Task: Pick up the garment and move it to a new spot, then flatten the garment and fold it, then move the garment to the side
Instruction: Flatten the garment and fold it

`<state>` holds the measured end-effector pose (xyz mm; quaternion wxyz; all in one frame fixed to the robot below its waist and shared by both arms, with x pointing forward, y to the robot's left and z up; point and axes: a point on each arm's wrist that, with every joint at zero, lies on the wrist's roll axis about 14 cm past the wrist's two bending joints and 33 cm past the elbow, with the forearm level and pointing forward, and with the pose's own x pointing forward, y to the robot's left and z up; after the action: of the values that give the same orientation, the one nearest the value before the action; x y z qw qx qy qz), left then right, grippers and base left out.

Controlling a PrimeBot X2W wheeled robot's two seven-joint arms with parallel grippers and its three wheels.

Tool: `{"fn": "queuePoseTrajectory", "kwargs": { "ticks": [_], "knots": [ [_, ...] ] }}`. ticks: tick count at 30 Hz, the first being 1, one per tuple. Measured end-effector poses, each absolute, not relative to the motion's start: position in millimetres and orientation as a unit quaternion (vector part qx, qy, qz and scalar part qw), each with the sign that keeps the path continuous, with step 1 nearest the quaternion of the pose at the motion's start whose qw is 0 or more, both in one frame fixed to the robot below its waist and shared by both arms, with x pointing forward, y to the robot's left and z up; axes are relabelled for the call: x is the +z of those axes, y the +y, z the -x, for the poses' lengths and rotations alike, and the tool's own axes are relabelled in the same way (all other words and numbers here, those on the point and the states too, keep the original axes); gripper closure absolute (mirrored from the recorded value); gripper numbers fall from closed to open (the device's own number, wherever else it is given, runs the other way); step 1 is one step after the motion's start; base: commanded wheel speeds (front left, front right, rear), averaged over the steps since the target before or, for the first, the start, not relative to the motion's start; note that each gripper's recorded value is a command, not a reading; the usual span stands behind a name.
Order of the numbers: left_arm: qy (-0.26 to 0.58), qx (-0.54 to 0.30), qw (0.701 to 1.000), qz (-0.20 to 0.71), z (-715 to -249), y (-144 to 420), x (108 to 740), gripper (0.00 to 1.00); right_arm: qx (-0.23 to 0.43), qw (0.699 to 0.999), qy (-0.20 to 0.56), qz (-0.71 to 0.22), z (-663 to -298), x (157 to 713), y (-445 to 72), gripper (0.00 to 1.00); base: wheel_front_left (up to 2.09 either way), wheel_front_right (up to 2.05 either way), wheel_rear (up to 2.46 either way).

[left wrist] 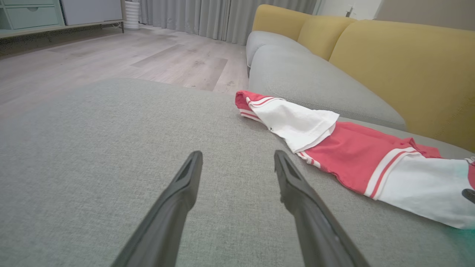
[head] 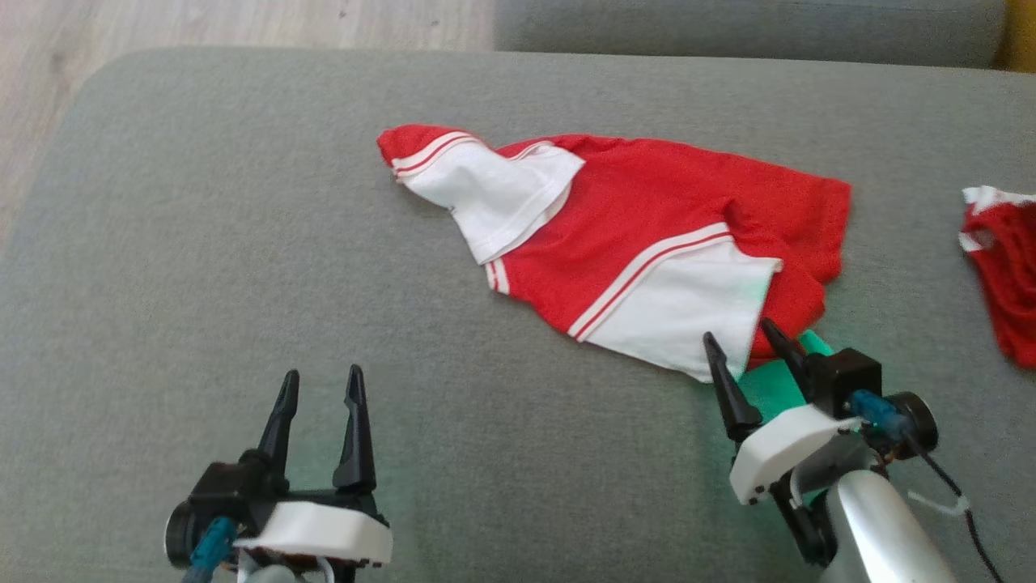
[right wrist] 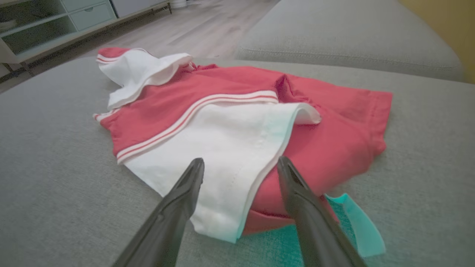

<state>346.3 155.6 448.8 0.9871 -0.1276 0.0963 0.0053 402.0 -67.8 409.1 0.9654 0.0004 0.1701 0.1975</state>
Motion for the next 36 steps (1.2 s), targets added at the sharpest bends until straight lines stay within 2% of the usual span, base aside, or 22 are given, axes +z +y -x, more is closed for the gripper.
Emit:
{"fn": "queuePoseTrajectory", "kwargs": {
  "ticks": [4,10,12,13,14,15,16,23,30,35,36],
  "knots": [
    [0.101,0.017,0.987,0.125,-346,163,444,0.00,0.200,0.958,0.205,0.005,-407,389,-65,0.00,0.00,0.00,0.00],
    [0.103,0.026,0.986,0.129,-344,165,442,0.00,0.228,0.951,0.210,0.000,-406,385,-45,0.00,0.00,0.00,0.00],
    [0.101,0.027,0.986,0.128,-343,167,443,0.00,0.244,0.950,0.196,-0.006,-406,391,-34,0.42,0.00,0.00,0.00],
    [0.100,0.028,0.987,0.126,-342,167,443,0.00,0.251,0.949,0.189,-0.006,-407,395,-30,0.67,0.00,0.00,0.00],
    [0.099,0.028,0.987,0.127,-342,167,444,0.00,0.257,0.949,0.179,-0.008,-407,400,-25,0.76,0.00,0.00,0.00],
    [0.097,0.028,0.987,0.128,-342,168,445,0.00,0.265,0.949,0.171,-0.009,-407,404,-20,0.96,0.00,0.00,0.00],
    [0.095,0.030,0.987,0.128,-342,169,446,0.00,0.275,0.947,0.164,-0.011,-406,409,-13,1.00,0.00,0.00,0.00],
    [0.087,0.039,0.987,0.129,-340,174,450,0.00,0.359,0.926,0.117,-0.027,-390,444,41,1.00,0.00,0.00,0.00],
    [0.073,0.061,0.987,0.128,-334,188,457,0.00,0.492,0.864,0.100,-0.035,-340,471,115,1.00,0.00,0.00,0.00],
    [0.056,0.091,0.987,0.124,-328,208,465,0.00,0.549,0.829,0.104,-0.035,-310,475,143,1.00,0.00,0.00,0.00],
    [0.052,0.096,0.986,0.123,-326,212,467,0.00,0.558,0.823,0.106,-0.029,-304,473,145,0.62,0.00,0.00,0.00]
  ]
}}
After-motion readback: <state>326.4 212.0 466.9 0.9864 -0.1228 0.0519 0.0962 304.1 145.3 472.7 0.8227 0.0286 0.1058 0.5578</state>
